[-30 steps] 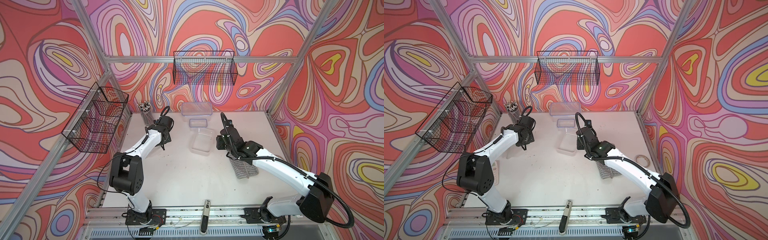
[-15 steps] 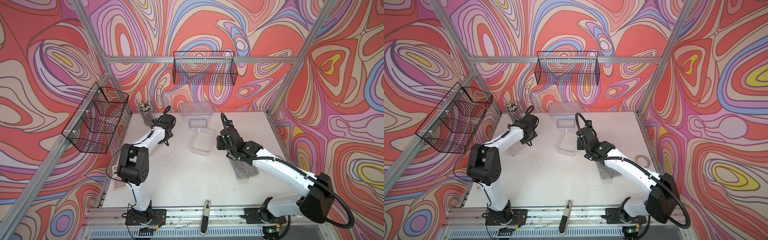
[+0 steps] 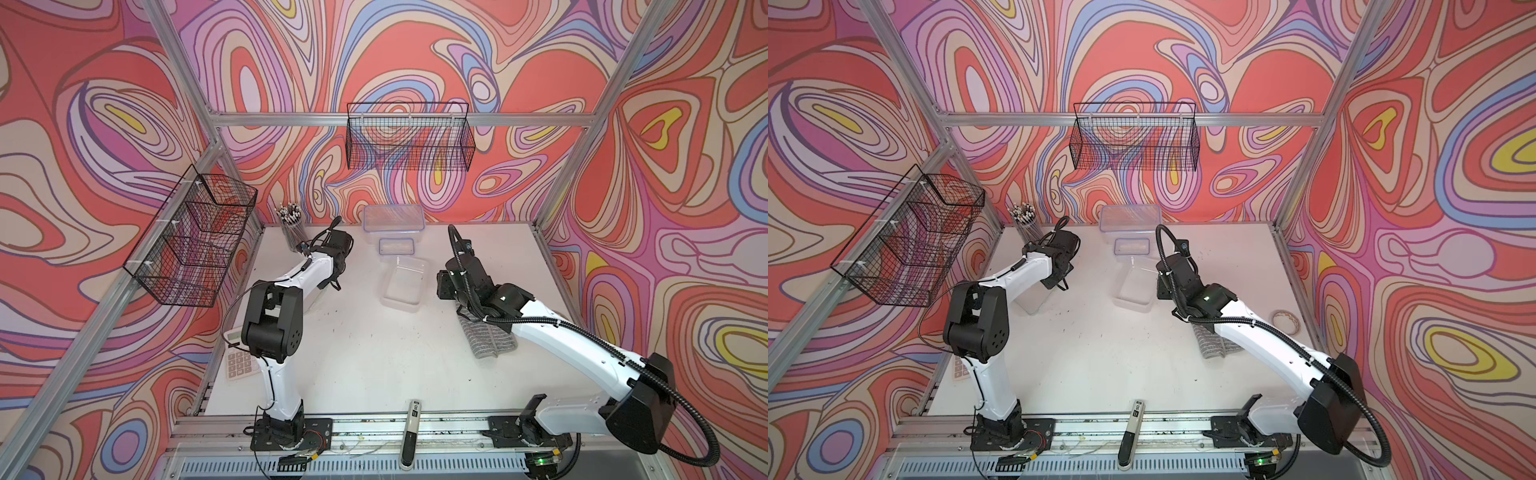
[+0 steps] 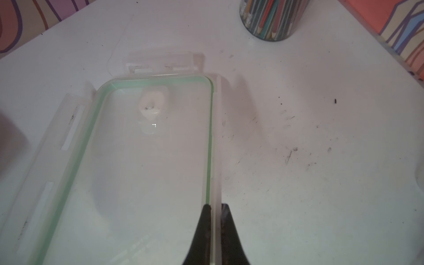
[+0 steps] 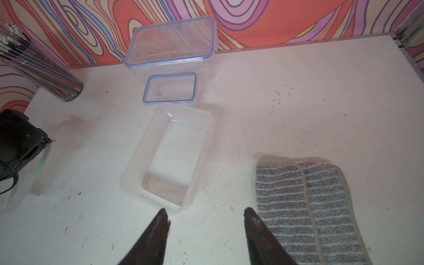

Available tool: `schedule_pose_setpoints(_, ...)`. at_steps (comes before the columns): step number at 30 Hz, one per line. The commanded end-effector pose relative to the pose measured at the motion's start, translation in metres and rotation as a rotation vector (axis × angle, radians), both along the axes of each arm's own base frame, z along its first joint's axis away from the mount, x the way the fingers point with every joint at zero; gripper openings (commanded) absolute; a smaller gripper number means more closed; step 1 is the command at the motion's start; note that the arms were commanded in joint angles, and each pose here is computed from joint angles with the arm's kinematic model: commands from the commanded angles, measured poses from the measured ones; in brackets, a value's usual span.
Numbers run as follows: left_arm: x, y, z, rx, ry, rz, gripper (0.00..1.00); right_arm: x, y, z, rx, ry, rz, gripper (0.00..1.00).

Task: Wipe the insides of the lunch boxes
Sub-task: Place the lid at the center of the board.

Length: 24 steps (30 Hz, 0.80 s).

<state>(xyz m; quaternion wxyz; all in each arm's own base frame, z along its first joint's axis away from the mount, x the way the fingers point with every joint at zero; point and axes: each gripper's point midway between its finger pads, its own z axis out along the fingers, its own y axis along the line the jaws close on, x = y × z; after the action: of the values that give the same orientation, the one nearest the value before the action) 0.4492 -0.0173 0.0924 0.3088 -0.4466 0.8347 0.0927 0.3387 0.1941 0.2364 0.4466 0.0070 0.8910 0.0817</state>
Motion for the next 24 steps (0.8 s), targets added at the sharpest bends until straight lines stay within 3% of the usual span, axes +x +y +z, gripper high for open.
schedule_pose_setpoints(1, 0.004, 0.007, 0.0, -0.033, -0.046, 0.103, 0.09, -0.005, -0.011, -0.005, -0.01, 0.013, -0.036, 0.55)
schedule_pose_setpoints(9, 0.018, 0.009, 0.003, -0.064, -0.097, 0.128, 0.24, -0.007, -0.014, -0.007, -0.01, 0.016, -0.045, 0.55)
schedule_pose_setpoints(16, 0.027, 0.004, 0.006, -0.104, -0.12, 0.1, 0.31, -0.013, -0.026, -0.014, -0.05, 0.037, -0.075, 0.58)
schedule_pose_setpoints(22, 0.032, -0.027, 0.019, -0.224, -0.185, -0.079, 0.37, -0.017, -0.068, -0.053, -0.046, 0.175, -0.164, 0.74)
schedule_pose_setpoints(24, 0.029, -0.041, 0.025, -0.253, -0.203, -0.157, 0.39, -0.019, -0.086, -0.073, -0.04, 0.232, -0.206, 0.89)
